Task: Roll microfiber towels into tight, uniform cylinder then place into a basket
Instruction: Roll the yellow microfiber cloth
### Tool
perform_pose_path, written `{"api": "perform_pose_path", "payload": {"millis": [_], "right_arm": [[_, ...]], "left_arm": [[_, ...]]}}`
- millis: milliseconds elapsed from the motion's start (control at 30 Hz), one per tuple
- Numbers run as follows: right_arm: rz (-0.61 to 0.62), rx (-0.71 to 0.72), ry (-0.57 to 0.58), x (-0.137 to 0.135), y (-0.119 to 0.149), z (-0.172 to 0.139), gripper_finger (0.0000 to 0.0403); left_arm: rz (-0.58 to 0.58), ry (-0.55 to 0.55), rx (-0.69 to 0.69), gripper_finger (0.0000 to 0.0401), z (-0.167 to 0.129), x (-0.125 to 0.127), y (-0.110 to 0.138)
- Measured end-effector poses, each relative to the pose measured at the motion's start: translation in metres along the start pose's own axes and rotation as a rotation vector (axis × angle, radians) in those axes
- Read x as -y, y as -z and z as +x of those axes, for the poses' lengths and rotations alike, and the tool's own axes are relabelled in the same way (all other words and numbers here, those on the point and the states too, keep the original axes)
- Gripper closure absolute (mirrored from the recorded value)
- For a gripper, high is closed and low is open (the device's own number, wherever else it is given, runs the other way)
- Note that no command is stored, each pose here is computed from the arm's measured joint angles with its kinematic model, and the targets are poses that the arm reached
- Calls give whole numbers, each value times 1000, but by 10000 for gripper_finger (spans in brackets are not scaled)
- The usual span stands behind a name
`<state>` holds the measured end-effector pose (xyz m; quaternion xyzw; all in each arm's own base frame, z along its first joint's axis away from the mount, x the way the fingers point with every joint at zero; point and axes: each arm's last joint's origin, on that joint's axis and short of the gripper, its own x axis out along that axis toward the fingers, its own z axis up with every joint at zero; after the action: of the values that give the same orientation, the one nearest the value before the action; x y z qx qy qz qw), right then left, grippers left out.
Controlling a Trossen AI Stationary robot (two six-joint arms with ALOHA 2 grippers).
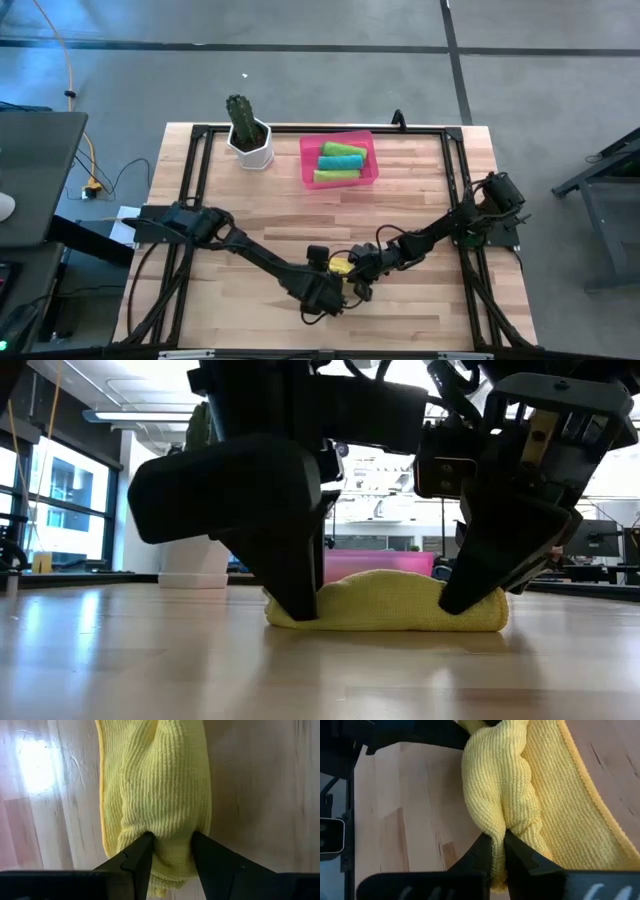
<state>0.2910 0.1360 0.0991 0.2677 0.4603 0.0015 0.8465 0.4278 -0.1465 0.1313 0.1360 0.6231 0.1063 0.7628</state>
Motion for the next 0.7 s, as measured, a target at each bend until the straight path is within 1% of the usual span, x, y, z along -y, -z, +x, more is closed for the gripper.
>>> {"api": "perform_pose_path", "payload": {"millis": [100,200,367,467,533,600,700], "right_arm": [[-34,1,-3,0,0,-1,377],[-121,9,-14,-2,-2,-5,349],[-344,1,-39,-7,-5,-24,290],[-438,-36,-35,-8,-6,-43,266],[-491,-63,-15,-7,-6,-57,258],[-541,-80,-2,-8,-6,-70,255],[-632,-38,-12,-18,-1,-82,254]], "left_arm": [[-14,30,-18,271,3,1,1],[-52,95,-38,286,1,1,1],[-113,190,-54,348,-1,9,1],[-143,223,-53,387,-2,11,0],[-168,269,-37,393,-2,11,-3],[-182,327,-19,388,-3,11,-7],[-185,432,-1,387,-2,10,-12]]}}
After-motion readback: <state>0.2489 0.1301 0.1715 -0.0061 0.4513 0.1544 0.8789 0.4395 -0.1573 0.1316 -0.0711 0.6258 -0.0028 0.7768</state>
